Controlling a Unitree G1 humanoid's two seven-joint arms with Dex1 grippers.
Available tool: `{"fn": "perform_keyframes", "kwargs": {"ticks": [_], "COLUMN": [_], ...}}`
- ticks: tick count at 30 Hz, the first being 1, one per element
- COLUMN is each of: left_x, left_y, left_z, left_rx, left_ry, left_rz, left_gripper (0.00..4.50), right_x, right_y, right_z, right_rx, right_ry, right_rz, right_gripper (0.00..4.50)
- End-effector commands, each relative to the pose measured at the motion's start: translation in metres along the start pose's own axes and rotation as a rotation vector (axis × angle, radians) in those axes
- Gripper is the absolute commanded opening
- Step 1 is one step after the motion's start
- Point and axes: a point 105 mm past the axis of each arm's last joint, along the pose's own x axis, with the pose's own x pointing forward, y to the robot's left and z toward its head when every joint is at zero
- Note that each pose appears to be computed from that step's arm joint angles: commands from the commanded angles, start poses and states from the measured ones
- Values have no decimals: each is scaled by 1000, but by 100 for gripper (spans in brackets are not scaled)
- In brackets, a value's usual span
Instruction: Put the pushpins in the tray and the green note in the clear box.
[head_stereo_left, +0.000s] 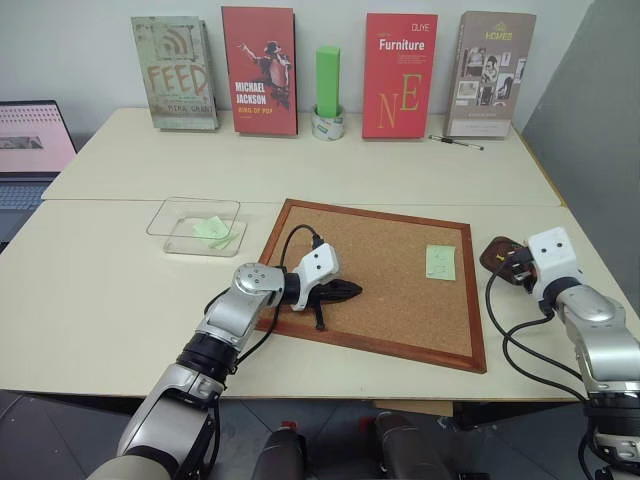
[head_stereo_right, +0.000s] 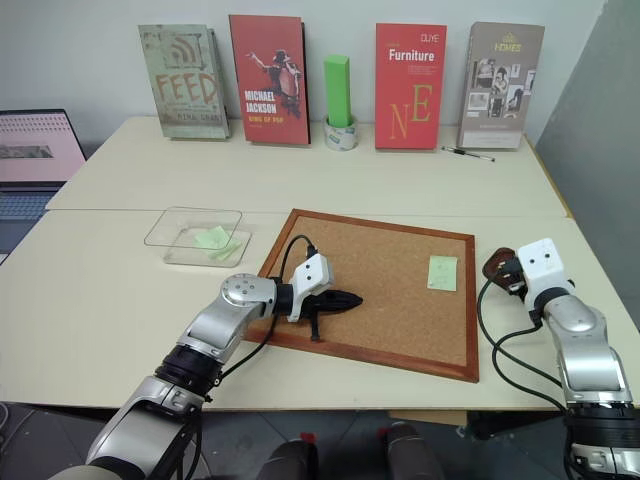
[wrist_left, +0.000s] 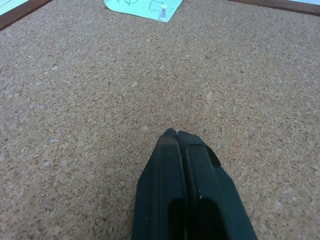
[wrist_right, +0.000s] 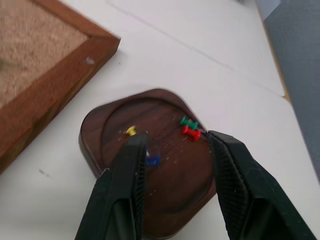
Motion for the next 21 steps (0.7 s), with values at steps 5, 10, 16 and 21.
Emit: {"fn": "perform_keyframes", "kwargs": {"ticks": [5, 10, 16, 21], "left_x": [-3, -3, -4, -4], "left_y": [-1, 0, -1, -1], "left_z": [-31, -31, -31, -31], "left_rx": [-48, -49, -50, -50], "left_ry": [119, 119, 121, 122], "left_rz": [17, 17, 17, 19], "left_gripper": [0, 0, 0, 0], "right_x": [-24, -37, -36, -27], "right_y": [15, 68, 113, 126], "right_z": [43, 47, 44, 41], "right_rx": [139, 227, 259, 245], "right_ry": [-160, -204, -198, -187], "right_rz": [124, 332, 443, 459], "right_gripper": [197, 197, 197, 197]}}
